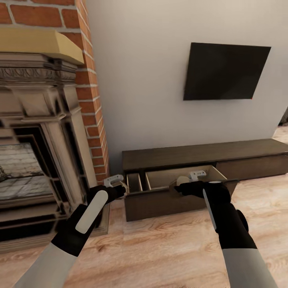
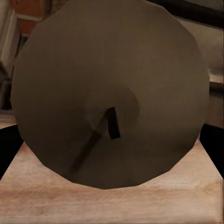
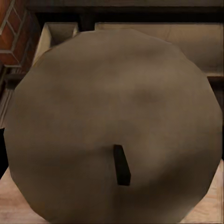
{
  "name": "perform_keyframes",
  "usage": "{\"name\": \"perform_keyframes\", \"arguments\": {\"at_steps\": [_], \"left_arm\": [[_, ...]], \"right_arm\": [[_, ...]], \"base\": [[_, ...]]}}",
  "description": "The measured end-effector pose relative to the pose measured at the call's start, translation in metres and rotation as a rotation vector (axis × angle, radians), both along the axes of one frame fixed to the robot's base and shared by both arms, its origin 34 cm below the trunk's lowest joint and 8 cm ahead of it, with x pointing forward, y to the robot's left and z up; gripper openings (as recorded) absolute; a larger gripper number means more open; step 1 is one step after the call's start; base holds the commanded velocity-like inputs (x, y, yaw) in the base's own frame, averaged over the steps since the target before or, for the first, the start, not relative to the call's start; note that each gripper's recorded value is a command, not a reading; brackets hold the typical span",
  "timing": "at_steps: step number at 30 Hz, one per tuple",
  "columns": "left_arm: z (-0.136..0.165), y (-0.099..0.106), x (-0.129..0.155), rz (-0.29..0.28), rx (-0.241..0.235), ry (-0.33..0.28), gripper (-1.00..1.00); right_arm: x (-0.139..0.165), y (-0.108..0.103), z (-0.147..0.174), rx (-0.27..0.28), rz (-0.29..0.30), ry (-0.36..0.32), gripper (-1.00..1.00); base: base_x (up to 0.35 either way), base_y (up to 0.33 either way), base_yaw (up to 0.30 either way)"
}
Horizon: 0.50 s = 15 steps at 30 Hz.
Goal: Place each of the two pumpkins and all three candles from the living room inside a cabinet in the living room (use any cabinet), then make sure every cabinet is closed, and position the cauldron so it is next to a table in the living room.
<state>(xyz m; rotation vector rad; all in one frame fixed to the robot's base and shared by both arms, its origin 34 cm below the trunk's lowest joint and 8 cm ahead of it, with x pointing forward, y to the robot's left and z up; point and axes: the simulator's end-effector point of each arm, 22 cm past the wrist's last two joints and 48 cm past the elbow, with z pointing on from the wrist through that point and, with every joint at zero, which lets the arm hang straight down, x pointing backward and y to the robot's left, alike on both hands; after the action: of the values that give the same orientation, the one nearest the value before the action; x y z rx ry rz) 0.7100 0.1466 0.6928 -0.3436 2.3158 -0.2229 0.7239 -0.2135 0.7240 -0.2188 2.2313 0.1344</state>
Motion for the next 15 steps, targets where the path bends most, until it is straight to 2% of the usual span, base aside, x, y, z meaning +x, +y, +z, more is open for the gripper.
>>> {"name": "perform_keyframes", "arguments": {"at_steps": [15], "left_arm": [[0.024,0.001,0.005,0.003,0.003,0.016,-1.00]], "right_arm": [[0.007,-0.008,0.032,-0.011,-0.007,-0.003,-1.00]], "base": [[0.000,0.000,-0.282]]}}
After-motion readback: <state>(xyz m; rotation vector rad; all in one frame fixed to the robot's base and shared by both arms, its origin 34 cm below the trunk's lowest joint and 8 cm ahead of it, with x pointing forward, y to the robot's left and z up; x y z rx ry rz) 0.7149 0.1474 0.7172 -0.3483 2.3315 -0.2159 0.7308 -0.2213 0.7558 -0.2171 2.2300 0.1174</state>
